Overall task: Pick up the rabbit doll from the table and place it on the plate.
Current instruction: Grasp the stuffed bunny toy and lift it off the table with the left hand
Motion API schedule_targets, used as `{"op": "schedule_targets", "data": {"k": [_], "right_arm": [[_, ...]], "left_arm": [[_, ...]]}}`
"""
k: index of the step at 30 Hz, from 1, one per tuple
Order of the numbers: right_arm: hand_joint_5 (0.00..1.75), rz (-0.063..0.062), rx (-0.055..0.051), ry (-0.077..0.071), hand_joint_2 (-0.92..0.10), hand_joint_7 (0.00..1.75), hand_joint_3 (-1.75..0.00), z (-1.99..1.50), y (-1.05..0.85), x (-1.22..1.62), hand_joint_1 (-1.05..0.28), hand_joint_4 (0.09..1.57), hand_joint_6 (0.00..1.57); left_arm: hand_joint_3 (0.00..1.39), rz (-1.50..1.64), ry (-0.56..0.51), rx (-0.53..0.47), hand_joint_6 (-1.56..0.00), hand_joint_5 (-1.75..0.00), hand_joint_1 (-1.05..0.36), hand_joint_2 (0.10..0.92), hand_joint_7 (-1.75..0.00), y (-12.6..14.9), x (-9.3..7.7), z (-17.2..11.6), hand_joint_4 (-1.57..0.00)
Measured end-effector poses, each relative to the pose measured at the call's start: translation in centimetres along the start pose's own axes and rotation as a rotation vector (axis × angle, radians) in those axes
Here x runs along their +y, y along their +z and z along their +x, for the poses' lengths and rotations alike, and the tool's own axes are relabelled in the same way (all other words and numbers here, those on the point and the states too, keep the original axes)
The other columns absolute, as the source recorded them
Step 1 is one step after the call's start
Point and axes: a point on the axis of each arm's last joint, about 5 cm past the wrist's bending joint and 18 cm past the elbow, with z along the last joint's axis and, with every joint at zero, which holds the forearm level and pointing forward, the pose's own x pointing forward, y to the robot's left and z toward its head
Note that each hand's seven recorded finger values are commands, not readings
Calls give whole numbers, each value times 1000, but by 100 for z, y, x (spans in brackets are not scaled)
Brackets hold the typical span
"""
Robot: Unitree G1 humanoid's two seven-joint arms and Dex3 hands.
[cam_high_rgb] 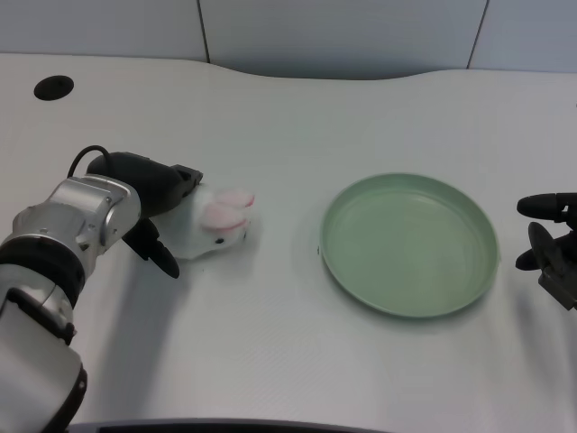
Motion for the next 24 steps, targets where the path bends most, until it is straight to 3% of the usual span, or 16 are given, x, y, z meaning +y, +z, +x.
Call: {"op": "schedule_targets", "data": {"k": [4, 7, 8, 9, 12, 14, 15, 16, 17, 21, 23, 24], "right_arm": [[1577, -5, 1, -7, -921, 1186, -511, -65, -3, -25, -220, 372, 382], [1575, -6, 6, -9, -921, 1185, -510, -84, -8, -32, -220, 373, 381], [1574, -7, 5, -12, -921, 1190, -505, -94, -9, -42, -237, 375, 389], [1573, -9, 7, -13, -921, 1194, -500, -110, -13, -57, -248, 378, 395], [1578, -15, 18, -10, -921, 1198, -496, -158, -36, -86, -249, 386, 399], [1582, -16, 18, -11, -921, 1198, -496, -182, -22, -94, -246, 389, 399], [1584, -16, 17, -12, -921, 1199, -498, -189, -16, -96, -237, 385, 398], [1585, -17, 14, -12, -921, 1200, -501, -194, -11, -97, -231, 381, 396], [1586, -17, 12, -11, -921, 1201, -503, -195, -9, -97, -228, 379, 395], [1592, -12, 10, -9, -921, 1203, -504, -195, -9, -92, -227, 377, 393], [1596, -11, 10, -7, -921, 1206, -502, -196, -10, -92, -234, 380, 395], [1598, -11, 10, -5, -921, 1207, -501, -196, -10, -92, -237, 381, 395]], "left_arm": [[1, 40, 97, -3, -15, 1, -956, 876, -8, 100, -78, 37, 1], [1, 42, 115, -20, -14, 1, -949, 876, -8, 165, -115, 56, 1], [8, 48, 130, -20, -284, -155, -701, 843, -123, 184, -122, 62, -245], [4, 52, 150, -15, -492, -382, -540, 827, -124, 211, -133, 71, -332], [2, 62, 188, -8, -700, -717, -396, 829, -134, 269, -179, 88, -359], [2, 62, 205, -7, -736, -819, -364, 836, -173, 273, -183, 89, -354], [4, 61, 208, -7, -632, -1034, -337, 857, -528, 276, -183, 90, -328], [4, 57, 210, -7, -543, -1093, -327, 878, -753, 280, -183, 91, -331], [4, 50, 210, -7, -495, -1122, -323, 889, -873, 284, -183, 92, -334], [0, 49, 209, 1, -576, -1355, -302, 879, -999, 285, -182, 93, -502], [1, 58, 223, 2, -636, -1633, -268, 878, -1097, 288, -185, 94, -569], [1, 63, 235, 0, -697, -1695, -254, 876, -996, 289, -187, 95, -603]]}}
